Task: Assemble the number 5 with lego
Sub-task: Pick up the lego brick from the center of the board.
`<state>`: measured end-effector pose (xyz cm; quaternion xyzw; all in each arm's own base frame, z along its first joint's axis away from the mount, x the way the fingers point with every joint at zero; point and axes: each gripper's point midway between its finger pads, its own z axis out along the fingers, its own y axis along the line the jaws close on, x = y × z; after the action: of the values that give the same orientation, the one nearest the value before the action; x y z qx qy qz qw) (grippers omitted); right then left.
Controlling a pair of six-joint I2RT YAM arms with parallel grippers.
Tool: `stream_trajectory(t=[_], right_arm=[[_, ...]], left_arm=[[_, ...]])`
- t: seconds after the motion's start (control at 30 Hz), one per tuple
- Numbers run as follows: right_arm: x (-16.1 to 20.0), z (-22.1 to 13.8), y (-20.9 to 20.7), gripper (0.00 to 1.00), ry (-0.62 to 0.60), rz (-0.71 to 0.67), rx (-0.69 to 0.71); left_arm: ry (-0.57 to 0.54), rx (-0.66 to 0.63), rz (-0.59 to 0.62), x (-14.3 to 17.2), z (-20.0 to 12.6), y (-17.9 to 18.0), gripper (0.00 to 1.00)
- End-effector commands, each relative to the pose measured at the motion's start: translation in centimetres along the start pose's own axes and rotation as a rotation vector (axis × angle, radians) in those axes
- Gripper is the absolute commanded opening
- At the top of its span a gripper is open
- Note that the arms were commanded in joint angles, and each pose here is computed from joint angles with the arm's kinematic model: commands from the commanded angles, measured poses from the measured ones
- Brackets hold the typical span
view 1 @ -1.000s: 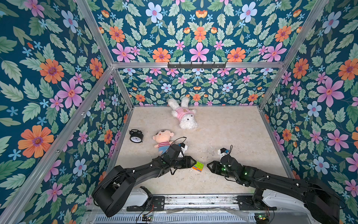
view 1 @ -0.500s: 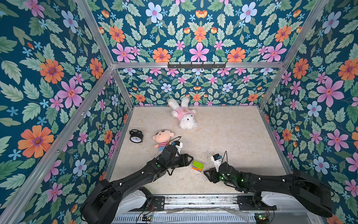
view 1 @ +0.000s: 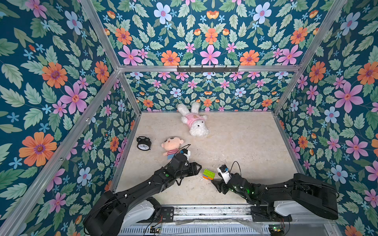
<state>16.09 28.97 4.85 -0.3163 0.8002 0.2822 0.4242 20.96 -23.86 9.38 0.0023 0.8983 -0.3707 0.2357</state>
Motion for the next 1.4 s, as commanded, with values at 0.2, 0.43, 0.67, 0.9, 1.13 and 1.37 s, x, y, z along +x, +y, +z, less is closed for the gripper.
stream_trajectory(t=[0.2, 0.43, 0.67, 0.9, 1.13, 1.37], right_arm=[[-0.5, 1.4, 0.5, 0.69, -0.029, -0.087, -0.014], [0.0, 2.3, 0.8, 0.61, -0.016, -0.095, -0.031], [-0.1, 2.1, 1.2, 0.49, -0.036, -0.021, -0.108], [-0.7, 2.0, 1.8, 0.39, -0.031, 0.040, -0.207], [-1.1, 2.0, 2.1, 0.38, 0.019, 0.177, -0.312], [-1.3, 2.6, 1.6, 0.39, 0.114, 0.362, -0.395]], left_arm=[[-0.026, -0.019, 0.005, -0.4, -0.4, 0.2, 0.61], [-0.020, -0.020, 0.008, -0.4, -0.3, 0.1, 0.61], [-0.007, -0.031, 0.008, -0.2, -0.1, 0.4, 0.61], [-0.002, -0.034, 0.011, -0.1, 0.0, 0.5, 0.61], [-0.003, -0.039, 0.003, -0.1, 0.0, 0.6, 0.60], [-0.070, -0.054, -0.010, -1.1, -1.1, 0.7, 0.60]])
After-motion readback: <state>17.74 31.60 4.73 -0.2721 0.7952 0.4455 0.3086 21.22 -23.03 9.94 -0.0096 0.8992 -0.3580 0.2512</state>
